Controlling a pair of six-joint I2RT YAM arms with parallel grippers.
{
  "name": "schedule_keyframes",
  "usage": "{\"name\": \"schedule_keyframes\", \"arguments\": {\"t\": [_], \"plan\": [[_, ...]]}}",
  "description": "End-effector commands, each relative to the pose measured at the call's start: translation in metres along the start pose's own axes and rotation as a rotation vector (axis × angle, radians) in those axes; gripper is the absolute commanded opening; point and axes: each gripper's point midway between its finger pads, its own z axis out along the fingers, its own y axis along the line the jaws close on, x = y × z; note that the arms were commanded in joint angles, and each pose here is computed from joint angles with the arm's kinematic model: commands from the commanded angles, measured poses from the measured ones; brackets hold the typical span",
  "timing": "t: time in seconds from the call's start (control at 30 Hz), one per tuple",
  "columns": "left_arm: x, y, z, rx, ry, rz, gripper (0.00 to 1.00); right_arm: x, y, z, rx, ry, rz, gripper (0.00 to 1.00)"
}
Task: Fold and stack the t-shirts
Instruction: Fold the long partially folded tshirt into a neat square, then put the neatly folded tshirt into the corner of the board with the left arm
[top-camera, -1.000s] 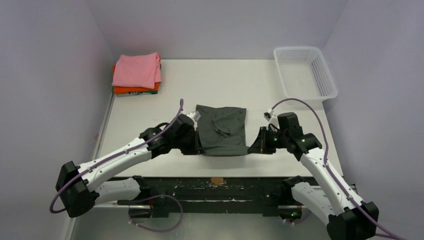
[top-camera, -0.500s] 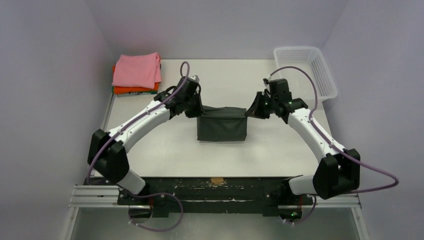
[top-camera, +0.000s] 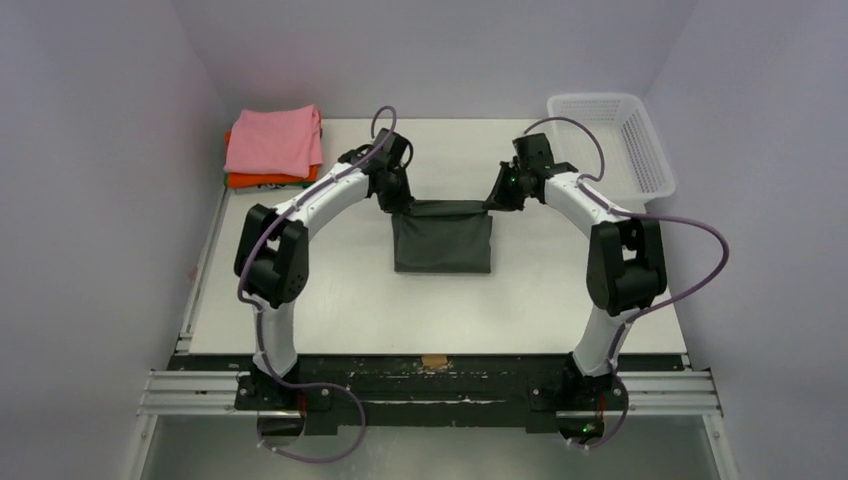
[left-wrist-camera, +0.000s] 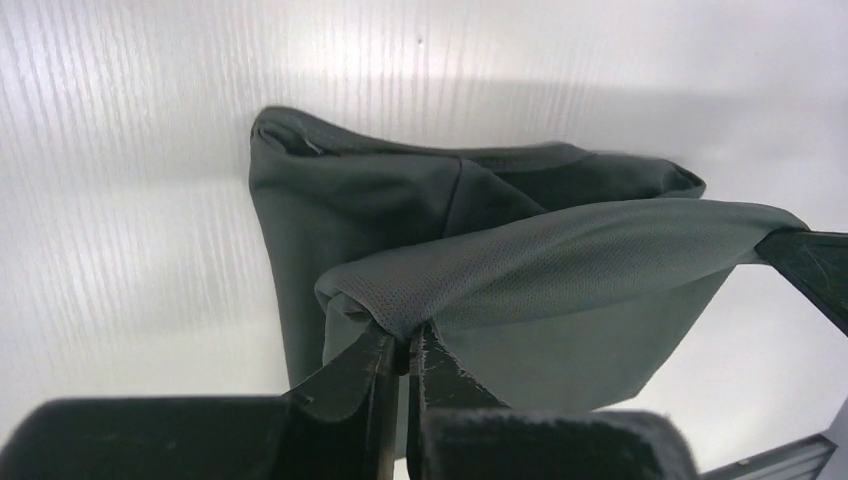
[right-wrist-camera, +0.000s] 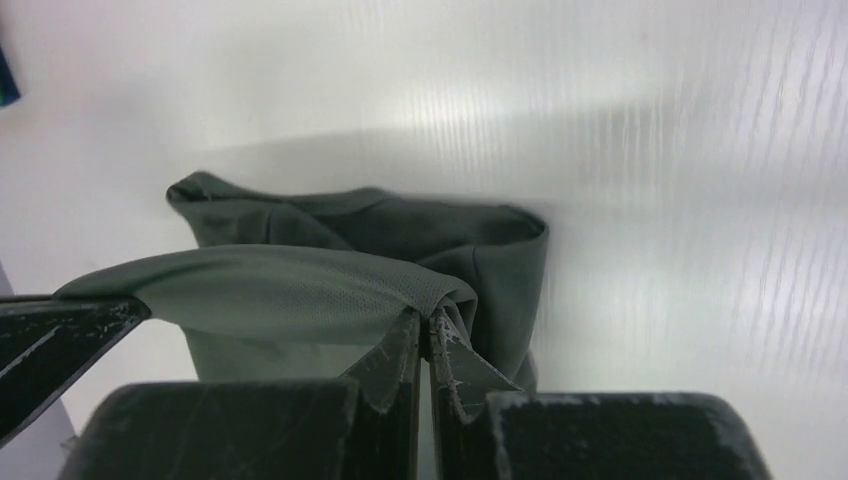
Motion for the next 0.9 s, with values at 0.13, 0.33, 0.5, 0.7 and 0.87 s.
{"name": "schedule_keyframes", "arguments": {"t": [0.13,0.33,0.5,0.7,0.87], "plan": [[-0.029,0.012,0.022,-0.036,0.050,-0.016,0.73,-0.042,-0.011,0.048,0.061,-0.034,-0.029,0.70],[-0.018,0.017,0.007,-0.010,0.035,0.023,1.00,-0.055,0.005,0.009,0.014,-0.137,-0.046,0.90],[0.013,0.030,0.022,0.006,0.123,0.056,1.00,-0.036,0.002,-0.023,-0.003,-0.167,-0.051,0.90],[0.037,0.043,0.050,-0.017,0.212,0.053,0.85,-0.008,-0.003,-0.052,-0.023,-0.178,-0.050,0.91],[0.052,0.035,0.064,0.017,0.265,0.036,0.65,-0.001,-0.004,-0.072,-0.027,-0.202,-0.062,0.91]]}}
